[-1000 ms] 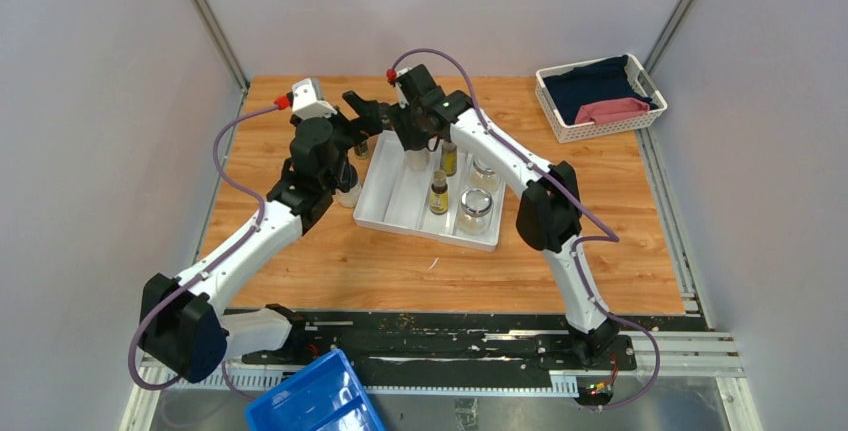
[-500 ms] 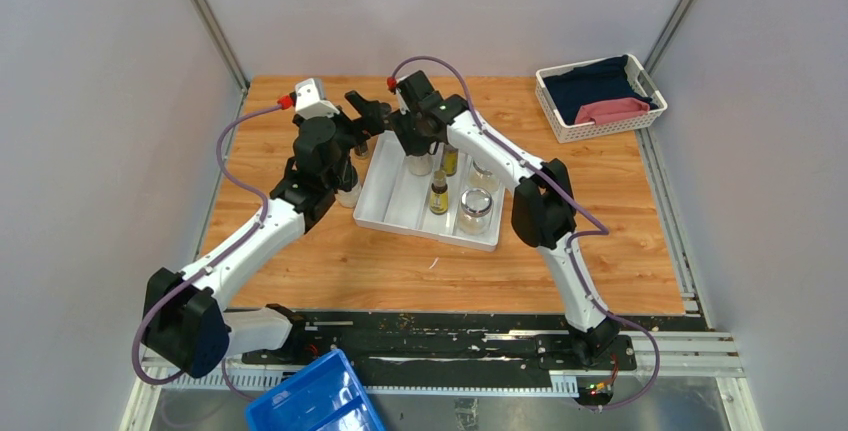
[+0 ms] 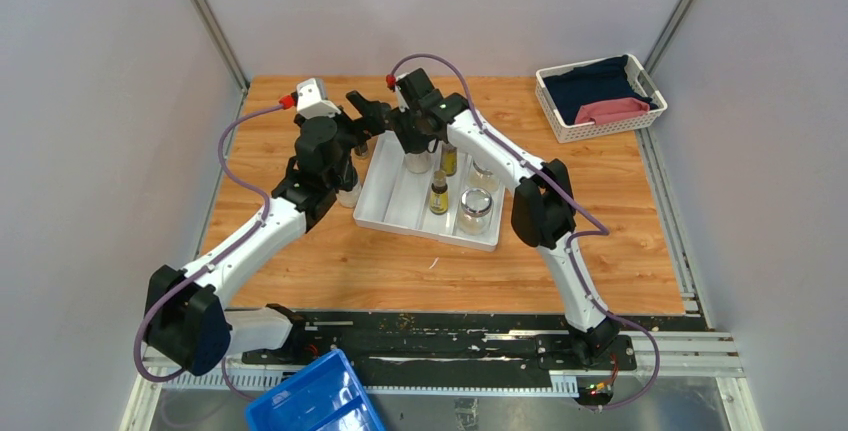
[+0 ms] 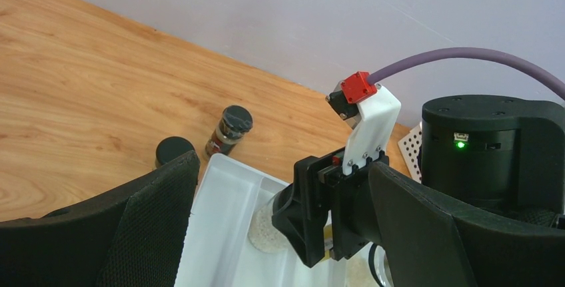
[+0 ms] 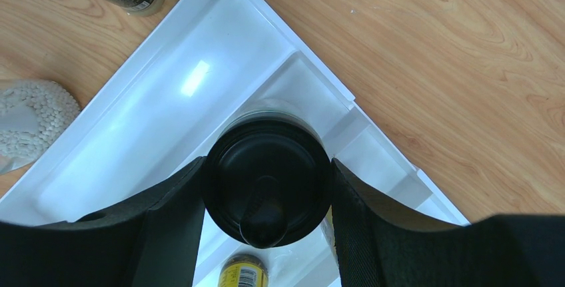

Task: Organize the condiment bottles
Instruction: Place the bottle in the storage box, then pick up the bottle from the center of the board.

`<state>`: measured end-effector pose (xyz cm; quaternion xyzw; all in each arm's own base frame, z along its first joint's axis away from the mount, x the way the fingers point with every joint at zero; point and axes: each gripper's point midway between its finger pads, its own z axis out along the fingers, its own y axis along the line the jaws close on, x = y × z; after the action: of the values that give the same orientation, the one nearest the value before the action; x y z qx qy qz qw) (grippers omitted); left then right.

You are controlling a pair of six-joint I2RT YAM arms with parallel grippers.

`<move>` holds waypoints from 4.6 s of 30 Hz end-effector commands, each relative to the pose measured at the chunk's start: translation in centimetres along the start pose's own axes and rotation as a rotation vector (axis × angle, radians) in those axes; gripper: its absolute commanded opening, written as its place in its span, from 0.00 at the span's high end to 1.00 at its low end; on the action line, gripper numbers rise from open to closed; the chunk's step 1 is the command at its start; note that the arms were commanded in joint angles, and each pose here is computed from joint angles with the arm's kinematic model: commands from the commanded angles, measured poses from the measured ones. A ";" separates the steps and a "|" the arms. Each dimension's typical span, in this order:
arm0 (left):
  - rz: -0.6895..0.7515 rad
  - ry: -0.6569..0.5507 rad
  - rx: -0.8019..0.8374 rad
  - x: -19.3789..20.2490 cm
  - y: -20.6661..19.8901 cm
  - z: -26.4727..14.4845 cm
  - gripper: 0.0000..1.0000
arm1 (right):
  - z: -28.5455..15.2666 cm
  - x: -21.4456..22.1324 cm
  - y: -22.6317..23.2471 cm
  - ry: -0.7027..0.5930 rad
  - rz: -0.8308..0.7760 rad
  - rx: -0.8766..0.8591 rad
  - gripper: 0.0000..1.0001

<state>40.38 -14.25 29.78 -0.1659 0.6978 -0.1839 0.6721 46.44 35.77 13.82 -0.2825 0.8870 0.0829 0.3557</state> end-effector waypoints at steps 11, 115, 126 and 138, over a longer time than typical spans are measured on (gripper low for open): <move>-0.013 -0.040 -0.004 -1.0 -0.4 0.2 0.00 | 0.3 -1.4 -0.2 -0.045 -0.001 -0.022 1.00; 0.324 0.450 -0.267 5.9 6.2 -2.7 0.00 | -19.6 -4.3 -9.5 -0.456 0.177 0.092 0.23; 0.430 0.655 -0.399 7.7 9.9 -5.5 0.00 | -21.0 -1.5 -8.9 -0.497 0.214 0.073 0.23; 0.364 0.804 -0.405 12.6 11.9 -4.3 0.00 | -21.1 -0.6 -8.6 -0.508 0.218 0.060 0.23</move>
<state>35.89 -9.18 14.59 -0.0817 0.9329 0.0496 0.3472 39.36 21.91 29.79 -0.1545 0.8014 0.1549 0.5566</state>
